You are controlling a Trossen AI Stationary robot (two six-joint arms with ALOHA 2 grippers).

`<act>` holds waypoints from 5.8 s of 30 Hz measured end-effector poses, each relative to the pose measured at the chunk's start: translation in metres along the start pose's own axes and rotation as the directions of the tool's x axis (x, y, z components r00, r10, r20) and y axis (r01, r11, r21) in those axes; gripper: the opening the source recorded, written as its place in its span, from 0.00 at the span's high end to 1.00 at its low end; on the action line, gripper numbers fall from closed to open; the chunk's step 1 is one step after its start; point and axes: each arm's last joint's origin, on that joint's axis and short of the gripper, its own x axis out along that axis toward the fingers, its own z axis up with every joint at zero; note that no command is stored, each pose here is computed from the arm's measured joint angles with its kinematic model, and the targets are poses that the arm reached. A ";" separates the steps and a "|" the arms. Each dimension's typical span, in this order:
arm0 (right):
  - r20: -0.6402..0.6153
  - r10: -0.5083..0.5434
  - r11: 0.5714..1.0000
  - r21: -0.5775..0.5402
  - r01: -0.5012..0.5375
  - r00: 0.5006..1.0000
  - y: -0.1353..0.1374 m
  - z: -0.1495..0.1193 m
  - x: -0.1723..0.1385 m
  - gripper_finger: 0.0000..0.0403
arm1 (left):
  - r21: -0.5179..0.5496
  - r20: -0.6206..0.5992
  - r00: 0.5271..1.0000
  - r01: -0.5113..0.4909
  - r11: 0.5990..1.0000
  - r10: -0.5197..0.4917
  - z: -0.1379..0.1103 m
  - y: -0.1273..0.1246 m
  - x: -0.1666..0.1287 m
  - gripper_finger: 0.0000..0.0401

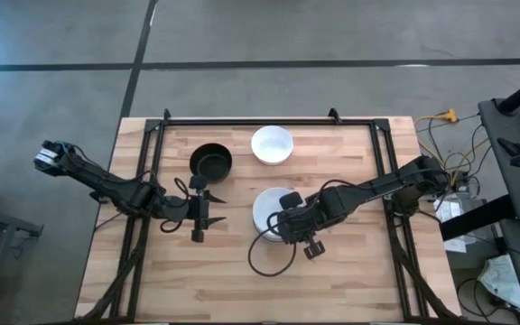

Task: Nest bowls inside each other
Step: Stack the white bowl on top of the white bowl, then stack the black bowl on top of the white bowl

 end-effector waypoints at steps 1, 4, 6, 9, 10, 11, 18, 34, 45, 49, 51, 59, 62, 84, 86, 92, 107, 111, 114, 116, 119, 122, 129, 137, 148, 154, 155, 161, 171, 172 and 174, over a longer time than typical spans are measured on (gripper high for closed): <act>-0.001 0.000 1.000 0.000 0.000 1.000 0.000 0.000 0.000 0.86 | 0.000 0.000 1.000 0.000 1.000 0.000 0.000 0.000 0.000 0.51; 0.000 0.000 1.000 0.000 0.000 1.000 0.000 0.000 -0.001 0.82 | 0.000 0.000 1.000 0.000 1.000 0.000 0.000 0.000 0.000 0.51; 0.003 0.000 1.000 0.000 0.000 1.000 0.000 -0.001 -0.003 0.80 | 0.000 0.000 1.000 0.000 1.000 0.000 0.000 0.000 0.000 0.51; 0.014 -0.002 1.000 -0.007 0.002 1.000 0.000 -0.001 -0.007 0.79 | 0.000 0.000 1.000 0.000 1.000 0.000 0.000 0.000 0.000 0.51; 0.023 -0.007 1.000 -0.012 0.007 1.000 0.000 -0.001 -0.008 0.79 | 0.000 0.000 1.000 0.000 1.000 0.000 0.000 0.000 0.000 0.51; 0.041 -0.011 1.000 -0.013 0.011 0.999 0.000 0.000 -0.011 0.79 | 0.000 0.000 1.000 0.000 1.000 0.000 0.000 0.000 0.000 0.51; 0.102 -0.022 1.000 0.005 0.022 0.995 -0.002 0.004 -0.036 0.79 | -0.001 0.000 1.000 0.000 1.000 0.000 0.000 0.000 0.000 0.51; 0.341 -0.030 0.981 0.188 -0.037 0.940 0.024 -0.091 -0.016 0.85 | -0.019 -0.104 0.934 -0.346 0.938 0.342 -0.034 0.011 0.008 0.51; 0.898 -0.264 0.957 0.199 0.212 0.351 0.021 -0.140 -0.055 0.85 | -0.315 -0.199 0.955 -0.274 0.909 0.219 -0.032 0.088 0.031 0.51; 0.934 -0.331 0.929 0.297 0.220 0.137 0.019 -0.166 -0.046 0.85 | -0.383 -0.281 0.949 -0.249 0.890 0.144 -0.041 0.112 0.040 0.51; 0.926 -0.363 0.916 0.334 0.220 0.106 0.018 -0.179 -0.036 0.85 | -0.405 -0.369 0.921 -0.279 0.871 0.123 -0.044 0.120 0.044 0.51; 0.902 -0.430 0.887 0.414 0.206 0.037 0.015 -0.203 -0.018 0.86 | -0.377 -0.544 0.837 -0.305 0.874 0.058 -0.048 0.135 0.071 0.51; 0.902 -0.431 0.886 0.414 0.206 0.038 0.015 -0.203 -0.018 0.86 | -0.401 -0.575 0.818 -0.271 0.875 -0.010 -0.052 0.137 0.083 0.51; 0.900 -0.430 0.890 0.408 0.204 0.072 0.014 -0.200 -0.016 0.85 | -0.340 -0.694 0.716 -0.237 0.910 -0.073 -0.061 0.138 0.087 0.98; 0.897 -0.435 0.888 0.411 0.208 0.084 0.014 -0.201 -0.015 0.85 | -0.308 -0.673 0.738 -0.224 0.925 -0.045 -0.051 0.132 0.079 0.99; 0.866 -0.486 0.862 0.455 0.223 0.116 0.012 -0.202 -0.011 0.85 | -0.123 -0.556 0.820 -0.242 0.962 0.135 -0.013 0.100 0.048 1.00; 0.839 -0.531 0.836 0.498 0.230 0.116 0.011 -0.203 -0.012 0.85 | 0.622 -0.042 0.999 0.047 0.781 -0.026 0.046 -0.012 0.011 1.00; 0.839 -0.531 0.836 0.498 0.230 0.116 0.011 -0.203 -0.011 0.85 | 0.774 -0.028 0.999 0.041 0.632 -0.030 0.055 -0.022 0.013 1.00; 0.838 -0.531 0.837 0.496 0.232 0.124 0.011 -0.203 -0.011 0.85 | 0.799 -0.009 1.000 0.020 0.601 -0.022 0.069 -0.022 0.016 1.00; 0.832 -0.539 0.832 0.502 0.237 0.133 0.011 -0.203 -0.010 0.85 | 0.815 -0.008 1.000 0.018 0.579 -0.020 0.081 -0.022 0.017 1.00; 0.815 -0.563 0.817 0.526 0.235 0.134 0.010 -0.203 -0.010 0.85 | 0.842 -0.039 0.997 0.067 0.536 -0.063 0.100 -0.019 0.016 1.00; 0.812 -0.567 0.815 0.530 0.235 0.137 0.010 -0.204 -0.009 0.85 | 0.837 -0.093 0.982 0.168 0.521 -0.167 0.118 -0.013 0.018 1.00; 0.809 -0.566 0.816 0.524 0.245 0.158 0.010 -0.204 -0.007 0.85 | 0.796 -0.251 0.940 0.336 0.504 -0.230 0.139 0.003 0.045 1.00; 0.794 -0.579 0.809 0.528 0.260 0.187 0.010 -0.206 -0.005 0.85 | 0.736 -0.426 0.856 0.517 0.437 -0.294 0.139 0.012 0.084 1.00; 0.763 -0.611 0.786 0.552 0.279 0.210 0.010 -0.210 -0.006 0.85 | 0.691 -0.444 0.800 0.592 0.414 -0.403 0.154 0.045 0.096 1.00; 0.752 -0.622 0.777 0.559 0.287 0.220 0.010 -0.211 -0.005 0.85 | 0.649 -0.449 0.775 0.625 0.433 -0.445 0.150 0.059 0.102 1.00; 0.751 -0.623 0.777 0.560 0.288 0.220 0.010 -0.211 -0.005 0.85 | 0.642 -0.456 0.769 0.633 0.433 -0.448 0.149 0.059 0.102 1.00; 0.751 -0.623 0.776 0.560 0.288 0.220 0.009 -0.211 -0.005 0.85 | 0.610 -0.492 0.736 0.672 0.419 -0.465 0.142 0.057 0.109 1.00; 0.750 -0.624 0.776 0.561 0.288 0.220 0.009 -0.211 -0.005 0.85 | 0.598 -0.521 0.708 0.701 0.389 -0.477 0.136 0.053 0.124 1.00; 0.750 -0.624 0.776 0.561 0.289 0.220 0.009 -0.211 -0.005 0.85 | 0.594 -0.526 0.704 0.706 0.386 -0.477 0.134 0.052 0.126 1.00; 0.747 -0.627 0.773 0.563 0.290 0.221 0.009 -0.211 -0.004 0.85 | 0.586 -0.536 0.696 0.714 0.384 -0.478 0.132 0.051 0.130 1.00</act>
